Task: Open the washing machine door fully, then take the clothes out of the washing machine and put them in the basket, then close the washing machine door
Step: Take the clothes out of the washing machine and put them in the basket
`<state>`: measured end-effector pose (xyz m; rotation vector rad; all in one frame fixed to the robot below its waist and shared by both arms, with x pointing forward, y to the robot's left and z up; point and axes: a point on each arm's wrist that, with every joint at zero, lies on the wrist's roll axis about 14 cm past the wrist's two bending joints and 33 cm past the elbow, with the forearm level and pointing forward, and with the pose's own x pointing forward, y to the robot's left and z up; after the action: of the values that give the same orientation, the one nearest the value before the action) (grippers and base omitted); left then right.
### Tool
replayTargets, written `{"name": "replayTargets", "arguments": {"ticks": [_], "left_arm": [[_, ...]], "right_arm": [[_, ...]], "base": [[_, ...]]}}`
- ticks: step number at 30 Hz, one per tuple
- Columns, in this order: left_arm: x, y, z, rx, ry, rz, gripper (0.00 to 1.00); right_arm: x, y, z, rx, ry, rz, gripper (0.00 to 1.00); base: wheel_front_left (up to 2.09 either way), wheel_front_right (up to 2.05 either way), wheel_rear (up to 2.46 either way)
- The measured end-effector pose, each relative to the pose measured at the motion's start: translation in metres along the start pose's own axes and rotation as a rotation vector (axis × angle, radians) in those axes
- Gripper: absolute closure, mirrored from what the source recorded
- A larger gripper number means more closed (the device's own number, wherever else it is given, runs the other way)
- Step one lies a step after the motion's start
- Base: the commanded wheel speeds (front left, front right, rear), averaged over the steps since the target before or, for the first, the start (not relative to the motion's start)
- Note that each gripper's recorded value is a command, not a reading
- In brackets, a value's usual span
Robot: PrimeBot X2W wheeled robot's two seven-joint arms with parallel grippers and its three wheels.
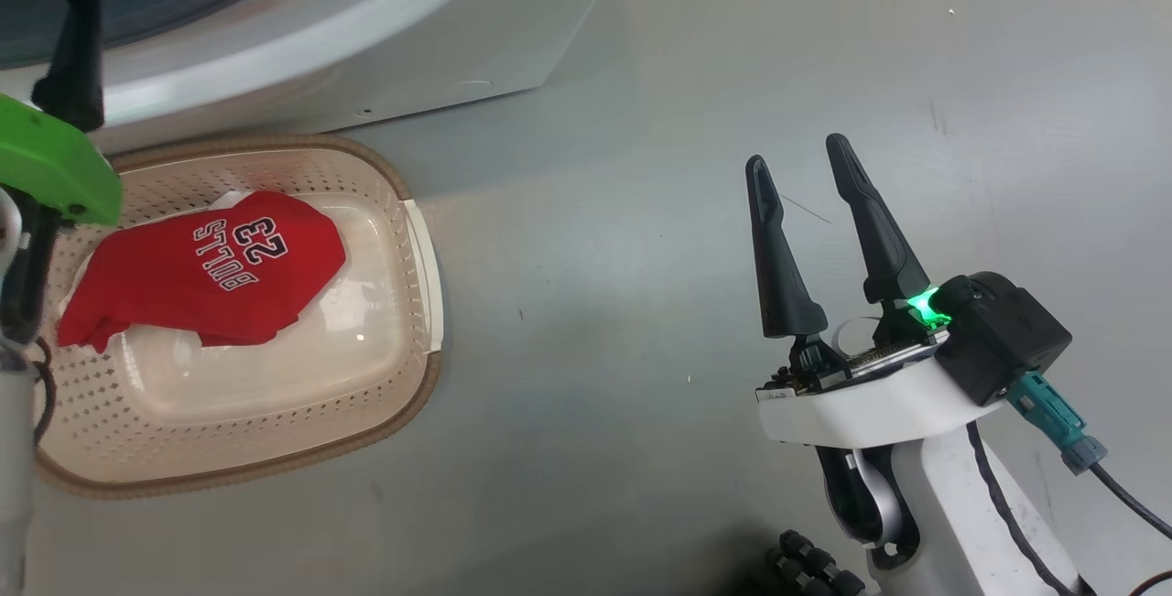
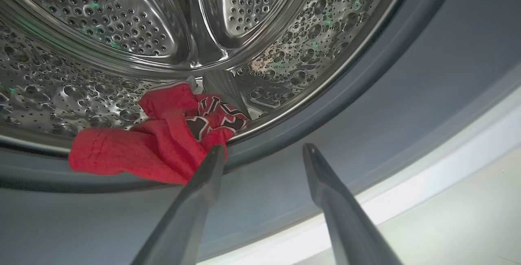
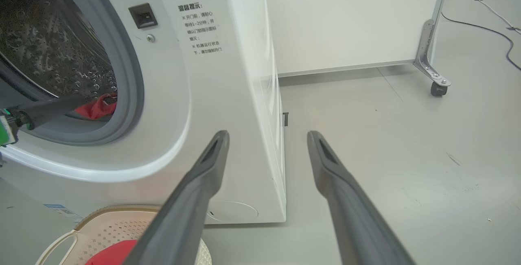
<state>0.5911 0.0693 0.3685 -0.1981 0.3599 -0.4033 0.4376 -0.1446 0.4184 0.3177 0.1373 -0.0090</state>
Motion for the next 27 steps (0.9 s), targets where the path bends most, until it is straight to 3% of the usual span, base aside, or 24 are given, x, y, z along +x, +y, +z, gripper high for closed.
{"name": "replayTargets", "arguments": {"ticks": [11,27], "left_arm": [[0.043,0.023,0.003,0.062,0.102,-0.002,0.00],[0.072,0.039,0.021,0.066,0.186,0.011,0.00]], "right_arm": [[0.004,-0.014,-0.008,0.010,0.024,-0.048,0.00],[0.010,-0.019,-0.009,0.006,0.025,-0.062,0.00]], "base": [[0.00,0.00,0.00],[0.00,0.00,0.00]]}}
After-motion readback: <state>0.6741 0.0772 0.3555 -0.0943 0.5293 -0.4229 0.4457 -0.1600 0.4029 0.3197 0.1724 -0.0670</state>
